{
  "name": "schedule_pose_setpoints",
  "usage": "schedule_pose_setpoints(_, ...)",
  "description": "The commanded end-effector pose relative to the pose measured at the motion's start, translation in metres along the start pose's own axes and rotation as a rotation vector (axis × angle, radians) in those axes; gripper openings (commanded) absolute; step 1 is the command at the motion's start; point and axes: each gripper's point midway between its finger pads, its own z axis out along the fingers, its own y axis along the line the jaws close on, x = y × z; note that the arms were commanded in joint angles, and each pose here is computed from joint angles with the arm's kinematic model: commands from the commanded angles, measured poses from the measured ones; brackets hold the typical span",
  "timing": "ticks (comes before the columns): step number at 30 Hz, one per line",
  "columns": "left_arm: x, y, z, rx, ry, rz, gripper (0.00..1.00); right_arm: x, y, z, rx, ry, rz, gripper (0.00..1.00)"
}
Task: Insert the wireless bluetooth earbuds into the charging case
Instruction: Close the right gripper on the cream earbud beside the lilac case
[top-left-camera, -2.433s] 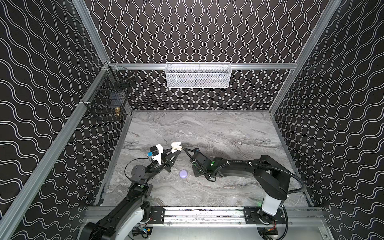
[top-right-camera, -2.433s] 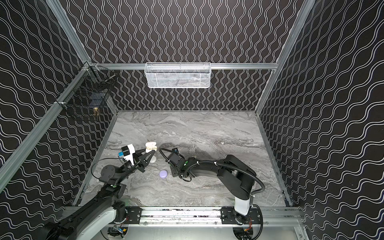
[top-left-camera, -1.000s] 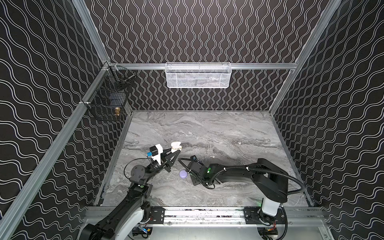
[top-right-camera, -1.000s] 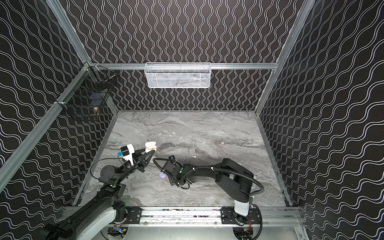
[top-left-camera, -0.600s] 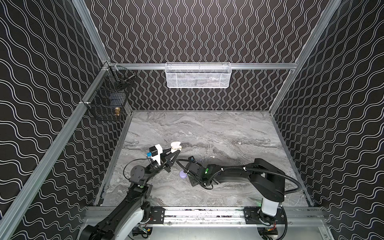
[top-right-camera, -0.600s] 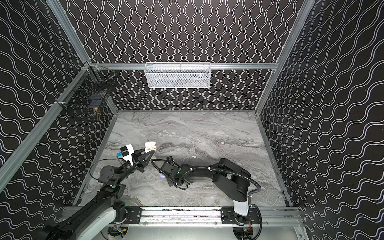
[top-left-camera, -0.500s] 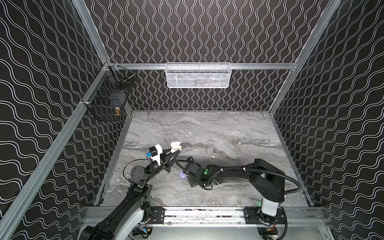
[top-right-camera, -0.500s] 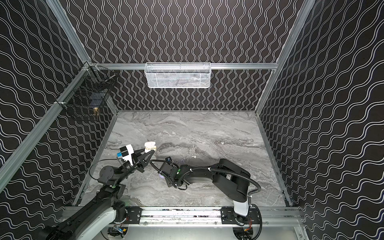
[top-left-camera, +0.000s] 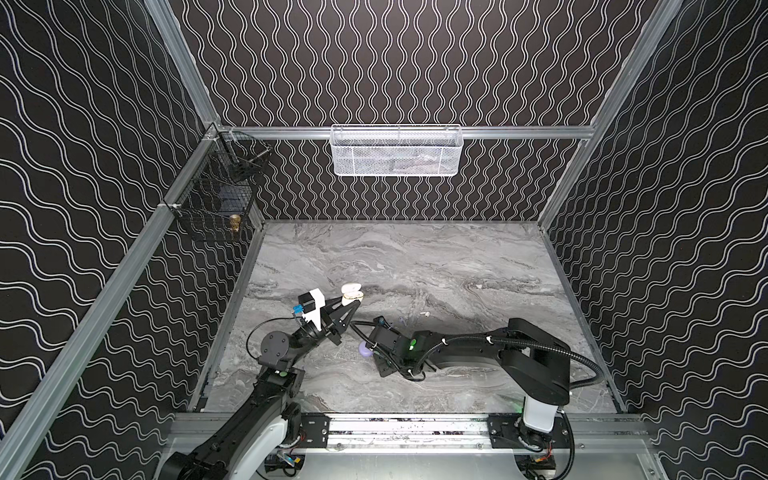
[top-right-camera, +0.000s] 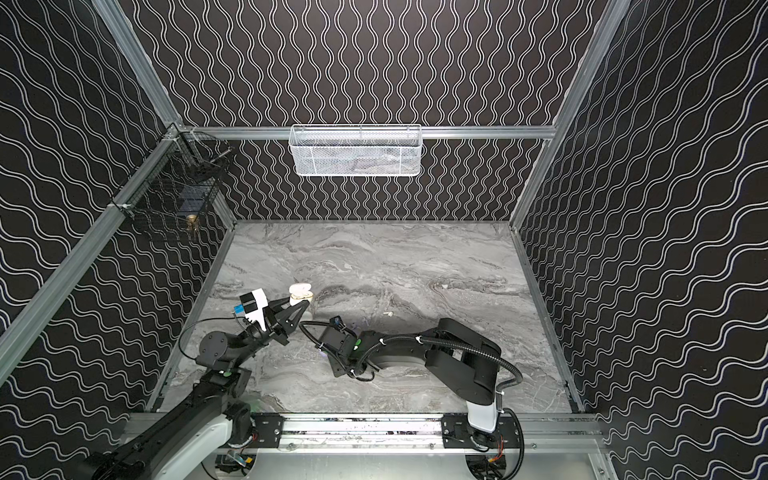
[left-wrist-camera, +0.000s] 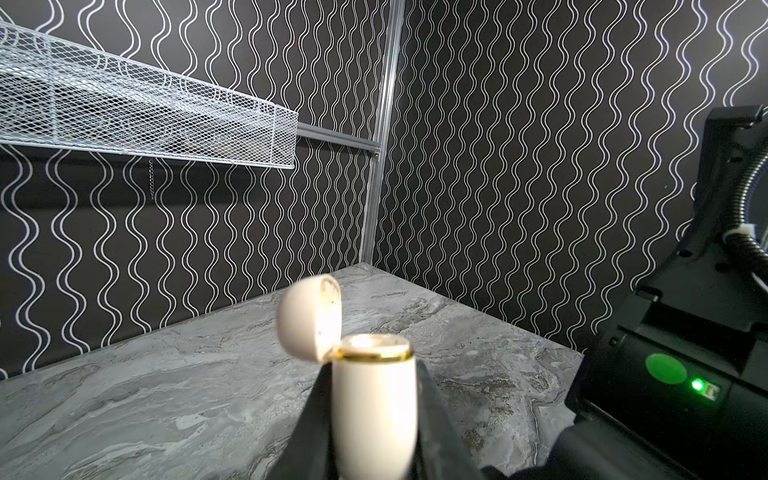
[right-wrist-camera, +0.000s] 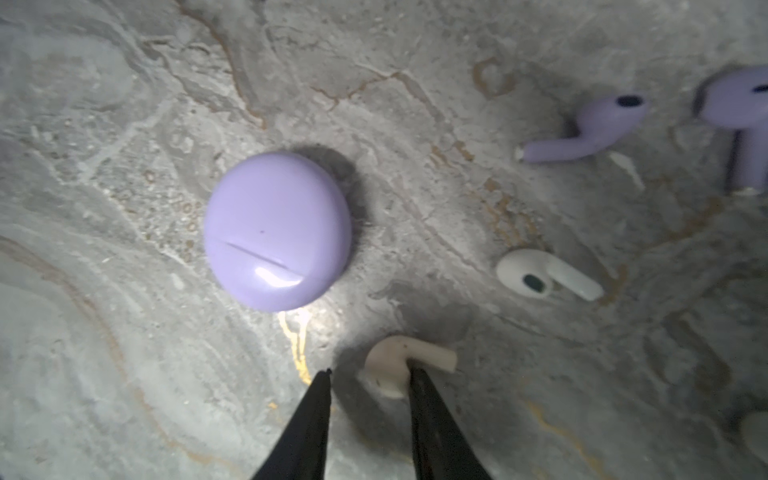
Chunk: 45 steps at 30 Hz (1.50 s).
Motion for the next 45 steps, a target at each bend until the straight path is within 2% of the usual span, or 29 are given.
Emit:
schedule_pose_setpoints(1, -0.005, -0.003, 0.000, 0.014, -0.019, 0.011, 0.00, -0.002, 0.014, -0.001, -0.038, -0.006, 0.003, 0.35)
schedule_pose_setpoints(7, -0.006, -0.004, -0.001, 0.015, -0.021, 0.009, 0.00, -0.006, 0.025, 0.003, -0.074, -0.002, 0.000, 0.35)
schedule_pose_setpoints(13, -0.007, -0.004, -0.001, 0.010, -0.020, 0.017, 0.00, -0.016, 0.024, -0.001, -0.052, -0.028, -0.021, 0.35)
schedule_pose_setpoints(16, -0.008, -0.004, -0.001, 0.010, -0.020, 0.019, 0.00, -0.025, 0.024, -0.013, -0.045, -0.060, -0.036, 0.35)
schedule_pose_setpoints(23, -0.010, -0.004, 0.000, 0.012, -0.023, 0.021, 0.00, -0.039, 0.009, -0.032, 0.025, -0.120, -0.084, 0.45)
schedule_pose_setpoints(28, -0.011, -0.004, -0.001, 0.008, -0.022, 0.025, 0.00, -0.040, -0.002, -0.016, 0.051, -0.072, -0.114, 0.46)
schedule_pose_setpoints(33, -0.011, -0.004, -0.001, 0.001, -0.022, 0.030, 0.00, -0.036, 0.007, -0.009, 0.018, -0.033, -0.136, 0.44)
schedule_pose_setpoints(35, -0.011, -0.004, -0.001, 0.001, -0.021, 0.029, 0.00, -0.027, 0.006, 0.004, 0.025, 0.003, -0.138, 0.44)
schedule_pose_setpoints(45, -0.011, -0.005, -0.001, 0.007, -0.023, 0.026, 0.00, -0.016, -0.003, 0.019, 0.078, 0.058, -0.143, 0.41)
